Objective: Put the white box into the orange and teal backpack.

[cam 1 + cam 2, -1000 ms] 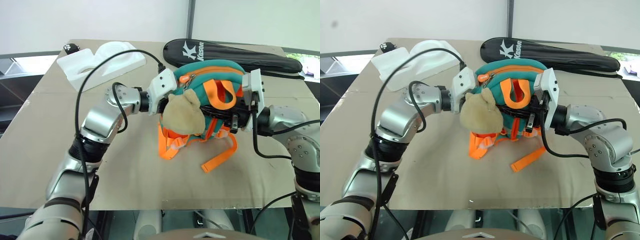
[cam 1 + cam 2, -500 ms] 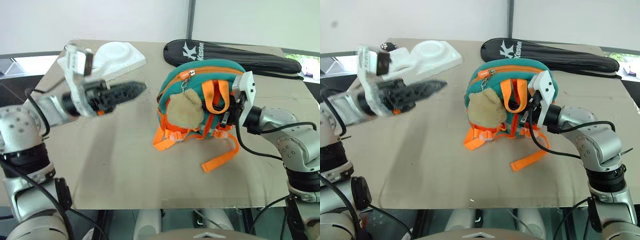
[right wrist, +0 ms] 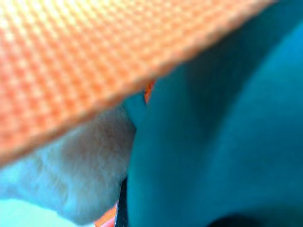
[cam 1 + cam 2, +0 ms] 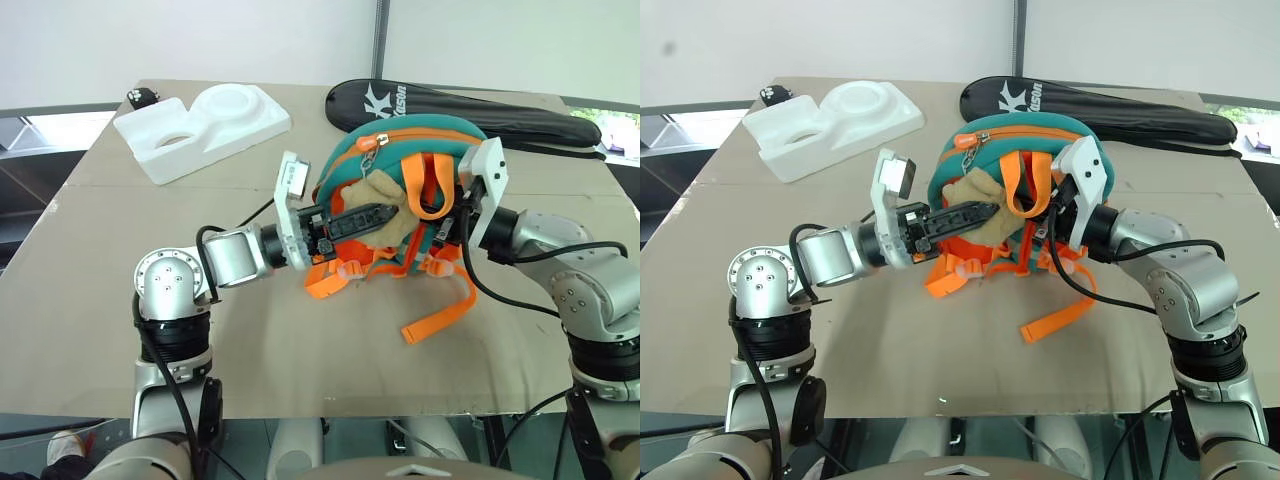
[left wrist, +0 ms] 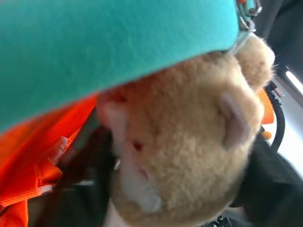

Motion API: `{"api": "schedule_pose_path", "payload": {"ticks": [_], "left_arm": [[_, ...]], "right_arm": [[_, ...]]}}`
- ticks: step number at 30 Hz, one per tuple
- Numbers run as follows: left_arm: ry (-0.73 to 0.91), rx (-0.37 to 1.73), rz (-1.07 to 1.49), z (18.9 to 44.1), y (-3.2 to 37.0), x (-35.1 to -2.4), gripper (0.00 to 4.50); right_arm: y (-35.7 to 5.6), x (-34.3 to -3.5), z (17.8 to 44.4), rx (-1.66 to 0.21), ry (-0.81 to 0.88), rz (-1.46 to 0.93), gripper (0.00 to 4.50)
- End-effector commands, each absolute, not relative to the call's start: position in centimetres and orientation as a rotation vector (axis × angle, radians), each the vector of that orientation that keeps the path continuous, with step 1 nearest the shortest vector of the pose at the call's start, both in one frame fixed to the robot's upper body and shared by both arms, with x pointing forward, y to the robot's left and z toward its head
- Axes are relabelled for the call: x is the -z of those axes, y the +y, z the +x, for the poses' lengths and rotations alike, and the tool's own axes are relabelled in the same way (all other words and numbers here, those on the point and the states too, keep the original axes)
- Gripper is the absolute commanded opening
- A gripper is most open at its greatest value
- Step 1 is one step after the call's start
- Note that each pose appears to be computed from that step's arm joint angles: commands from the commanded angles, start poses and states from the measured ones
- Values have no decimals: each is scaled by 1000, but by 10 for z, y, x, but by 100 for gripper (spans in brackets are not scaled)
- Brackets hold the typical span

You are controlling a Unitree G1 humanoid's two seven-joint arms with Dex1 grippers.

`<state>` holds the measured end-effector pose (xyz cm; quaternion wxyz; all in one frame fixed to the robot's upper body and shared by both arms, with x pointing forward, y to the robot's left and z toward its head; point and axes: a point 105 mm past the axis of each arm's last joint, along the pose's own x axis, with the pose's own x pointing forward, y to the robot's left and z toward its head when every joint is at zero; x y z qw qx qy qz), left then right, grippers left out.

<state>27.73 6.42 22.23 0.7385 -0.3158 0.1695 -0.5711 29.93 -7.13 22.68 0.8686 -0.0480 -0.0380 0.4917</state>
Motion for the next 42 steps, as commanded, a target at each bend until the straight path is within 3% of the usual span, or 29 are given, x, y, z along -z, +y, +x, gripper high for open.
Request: {"api": "schedule_pose_path", "payload": {"ticks": [1, 3, 6, 9, 14, 16, 19, 22, 26, 30, 33, 37, 42], "left_arm": [[307, 1293, -683, 272, 73, -240, 130], [290, 1296, -644, 270, 85, -246, 113], [202, 1336, -602, 261, 108, -273, 50], [140, 1311, -618, 260, 132, -292, 48], [133, 1109, -673, 277, 173, -284, 46], [163, 1018, -712, 282, 188, -267, 46], [446, 657, -711, 291, 221, -162, 45], [464, 492, -714, 298, 235, -129, 42], [455, 456, -633, 310, 217, -112, 41], [253, 640, -545, 323, 171, -148, 40], [144, 703, -441, 324, 161, -164, 40], [78, 773, -213, 320, 153, -168, 38], [17, 799, -124, 316, 165, -174, 275]], "right_arm": [[-75, -243, 294, -1006, -148, -99, 0], [-80, -244, 298, -969, -149, -97, 0], [-89, -249, 307, -893, -160, -61, 0], [-100, -254, 315, -826, -165, -9, 0], [-115, -260, 323, -743, -177, 73, 0], [-122, -267, 329, -684, -199, 123, 0], [-148, -279, 346, -516, -237, 222, 0], [-161, -283, 351, -444, -244, 246, 0], [-164, -285, 350, -439, -246, 242, 0], [-141, -273, 337, -549, -206, 119, 0], [-129, -254, 325, -650, -146, -4, 0], [-134, -233, 318, -681, -108, -54, 142], [-140, -217, 296, -791, -69, -151, 397]]}}
